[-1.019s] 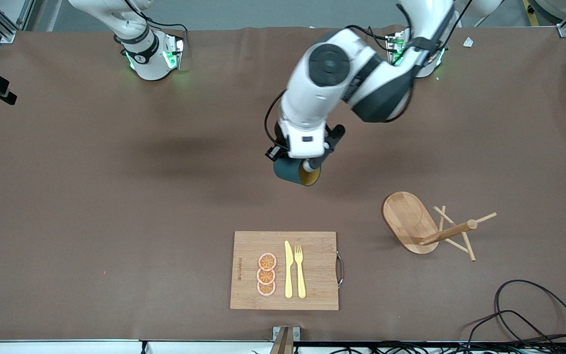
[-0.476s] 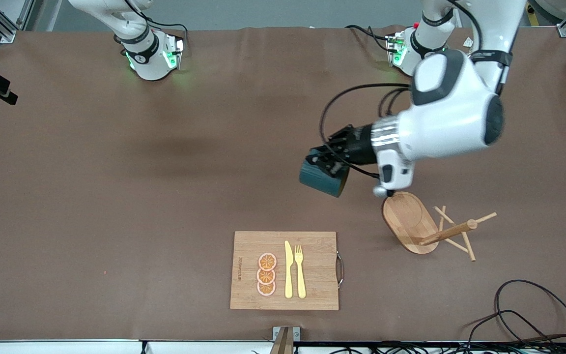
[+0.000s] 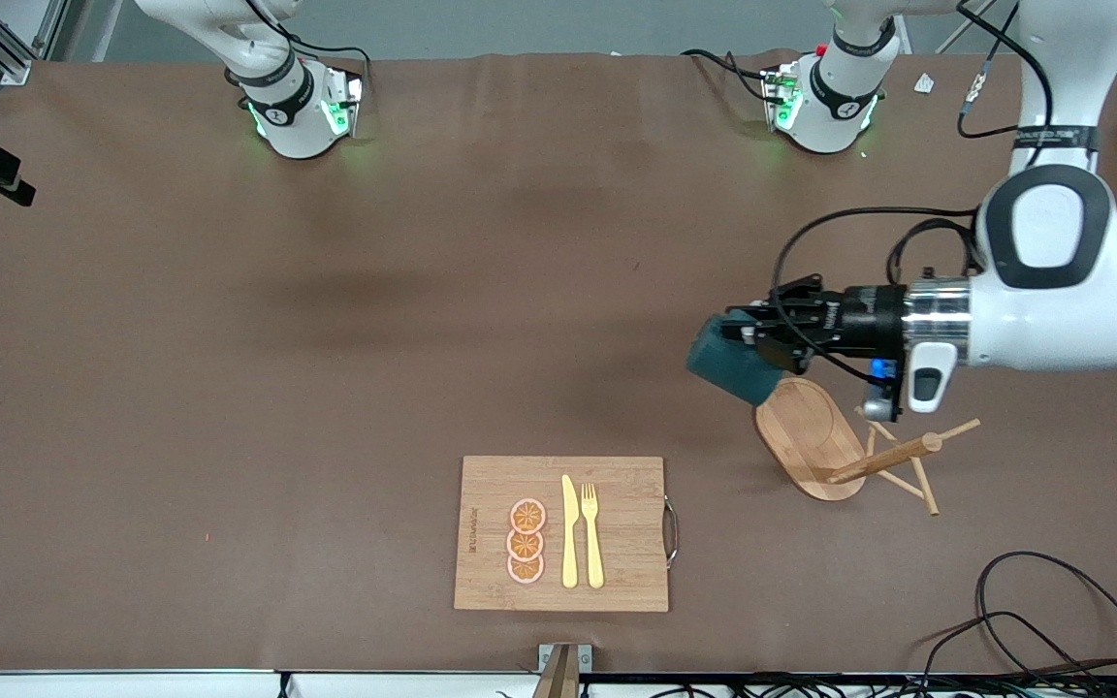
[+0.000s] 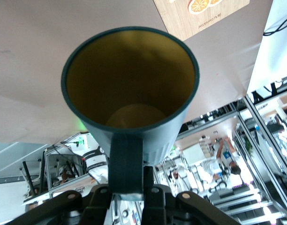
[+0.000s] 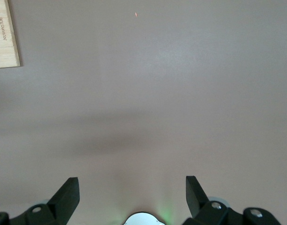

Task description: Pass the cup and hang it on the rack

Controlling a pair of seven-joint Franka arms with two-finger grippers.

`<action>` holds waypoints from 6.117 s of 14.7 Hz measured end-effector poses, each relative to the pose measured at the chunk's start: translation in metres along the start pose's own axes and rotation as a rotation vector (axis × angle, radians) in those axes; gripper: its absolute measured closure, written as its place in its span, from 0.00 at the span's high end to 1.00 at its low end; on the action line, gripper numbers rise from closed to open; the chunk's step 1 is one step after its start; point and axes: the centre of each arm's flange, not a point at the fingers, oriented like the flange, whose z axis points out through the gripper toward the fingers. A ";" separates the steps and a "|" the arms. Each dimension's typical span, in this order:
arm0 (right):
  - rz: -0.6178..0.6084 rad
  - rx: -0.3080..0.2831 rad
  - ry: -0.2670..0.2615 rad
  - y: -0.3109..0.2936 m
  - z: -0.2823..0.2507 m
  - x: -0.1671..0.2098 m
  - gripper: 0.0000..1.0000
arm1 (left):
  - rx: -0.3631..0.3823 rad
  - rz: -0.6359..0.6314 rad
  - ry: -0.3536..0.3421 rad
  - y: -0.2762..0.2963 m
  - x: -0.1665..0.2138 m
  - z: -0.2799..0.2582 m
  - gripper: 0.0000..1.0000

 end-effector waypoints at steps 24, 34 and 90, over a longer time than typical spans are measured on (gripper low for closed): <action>-0.004 0.000 -0.012 -0.001 0.002 -0.001 1.00 | -0.104 0.153 -0.138 -0.083 0.131 -0.107 0.21; -0.005 0.000 -0.013 -0.001 0.002 -0.001 1.00 | -0.131 0.176 -0.160 -0.098 0.165 -0.118 0.21; -0.014 0.000 -0.014 -0.003 0.002 -0.001 1.00 | 0.828 0.807 0.807 -0.031 -0.139 -0.179 1.00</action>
